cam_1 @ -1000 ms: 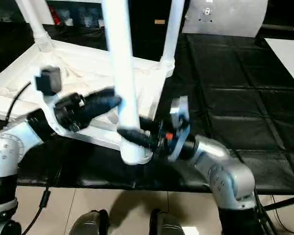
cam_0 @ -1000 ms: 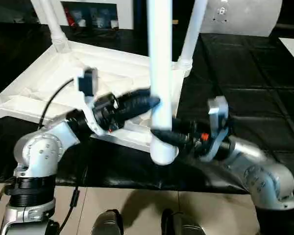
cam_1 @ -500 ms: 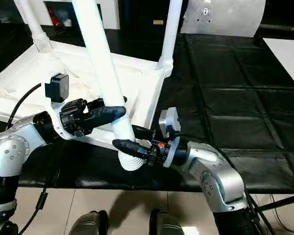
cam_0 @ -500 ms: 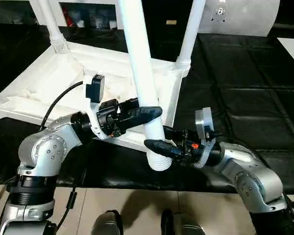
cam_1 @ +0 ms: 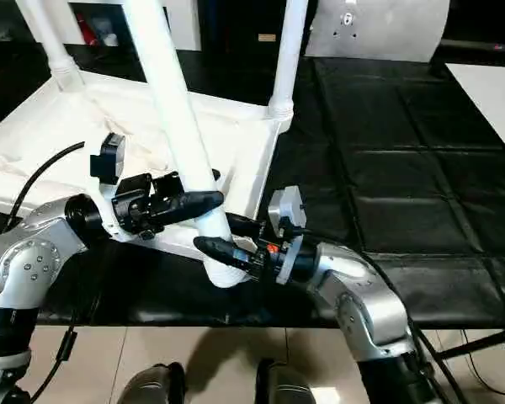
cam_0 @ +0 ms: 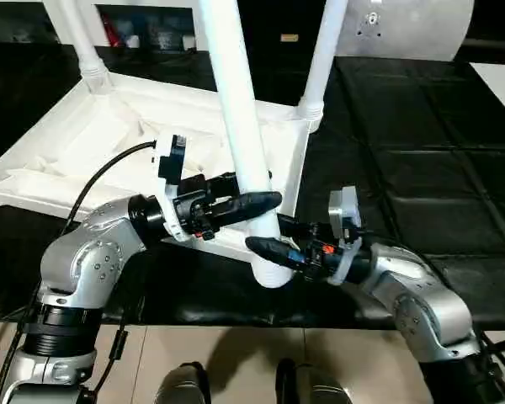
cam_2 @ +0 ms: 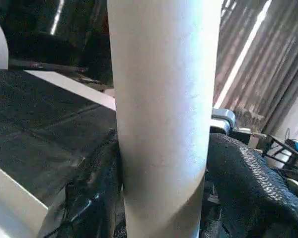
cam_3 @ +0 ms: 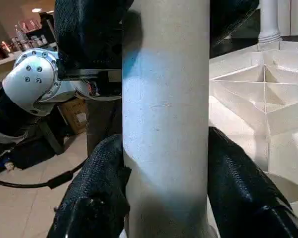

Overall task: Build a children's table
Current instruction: Pick table leg

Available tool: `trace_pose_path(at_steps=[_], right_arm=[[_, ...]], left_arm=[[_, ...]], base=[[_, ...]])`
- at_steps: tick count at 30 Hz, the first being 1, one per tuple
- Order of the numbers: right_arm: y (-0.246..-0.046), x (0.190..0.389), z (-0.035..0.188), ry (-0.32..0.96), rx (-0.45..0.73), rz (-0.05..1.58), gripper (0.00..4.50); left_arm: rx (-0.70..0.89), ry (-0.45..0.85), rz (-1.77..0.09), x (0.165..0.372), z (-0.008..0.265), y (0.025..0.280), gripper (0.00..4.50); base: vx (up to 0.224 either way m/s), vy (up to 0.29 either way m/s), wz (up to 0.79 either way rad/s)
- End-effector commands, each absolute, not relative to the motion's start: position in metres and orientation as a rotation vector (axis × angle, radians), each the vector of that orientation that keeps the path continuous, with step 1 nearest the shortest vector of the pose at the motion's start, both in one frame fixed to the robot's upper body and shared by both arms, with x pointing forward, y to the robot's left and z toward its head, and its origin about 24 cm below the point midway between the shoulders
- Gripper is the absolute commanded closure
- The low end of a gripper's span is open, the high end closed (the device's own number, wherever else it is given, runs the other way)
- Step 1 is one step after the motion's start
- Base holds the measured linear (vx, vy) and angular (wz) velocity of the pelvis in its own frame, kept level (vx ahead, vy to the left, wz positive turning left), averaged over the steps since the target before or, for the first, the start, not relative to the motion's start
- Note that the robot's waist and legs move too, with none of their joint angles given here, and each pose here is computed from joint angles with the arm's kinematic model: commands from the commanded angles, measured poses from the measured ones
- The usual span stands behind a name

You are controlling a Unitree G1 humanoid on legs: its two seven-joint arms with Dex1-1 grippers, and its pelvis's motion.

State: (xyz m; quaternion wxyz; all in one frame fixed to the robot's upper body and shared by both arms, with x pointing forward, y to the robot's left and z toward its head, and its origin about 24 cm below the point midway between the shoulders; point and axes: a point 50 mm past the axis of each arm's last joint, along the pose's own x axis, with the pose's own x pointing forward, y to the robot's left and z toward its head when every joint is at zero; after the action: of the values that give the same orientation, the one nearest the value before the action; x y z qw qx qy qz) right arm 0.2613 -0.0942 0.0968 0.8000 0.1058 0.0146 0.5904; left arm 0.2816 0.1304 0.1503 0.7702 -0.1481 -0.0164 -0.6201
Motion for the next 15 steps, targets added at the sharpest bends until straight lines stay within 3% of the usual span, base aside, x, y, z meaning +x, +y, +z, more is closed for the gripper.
trace_pose_path(at_steps=[1, 7, 10, 15], right_arm=[[-0.099, 0.267, 0.094, 0.04, 0.22, 1.208, 2.62], [-0.099, 0.269, 0.097, 0.018, 0.216, 1.2, 2.62], [-0.098, 0.268, 0.099, -0.001, 0.216, 1.189, 2.62], [-0.098, 0.268, 0.099, -0.031, 0.178, 1.158, 2.62]], left_arm=[[-0.3, -0.038, -1.378, 0.277, 0.15, 0.127, 2.3], [-0.123, -0.134, -1.262, 0.284, 0.155, 0.13, 2.18], [-0.059, -0.184, -1.199, 0.282, 0.162, 0.131, 2.46], [-0.021, -0.2, -1.171, 0.275, 0.165, 0.129, 2.5]], base=[[0.0, 0.0, 0.0], [0.0, 0.0, 0.0], [0.0, 0.0, 0.0], [0.0, 0.0, 0.0]])
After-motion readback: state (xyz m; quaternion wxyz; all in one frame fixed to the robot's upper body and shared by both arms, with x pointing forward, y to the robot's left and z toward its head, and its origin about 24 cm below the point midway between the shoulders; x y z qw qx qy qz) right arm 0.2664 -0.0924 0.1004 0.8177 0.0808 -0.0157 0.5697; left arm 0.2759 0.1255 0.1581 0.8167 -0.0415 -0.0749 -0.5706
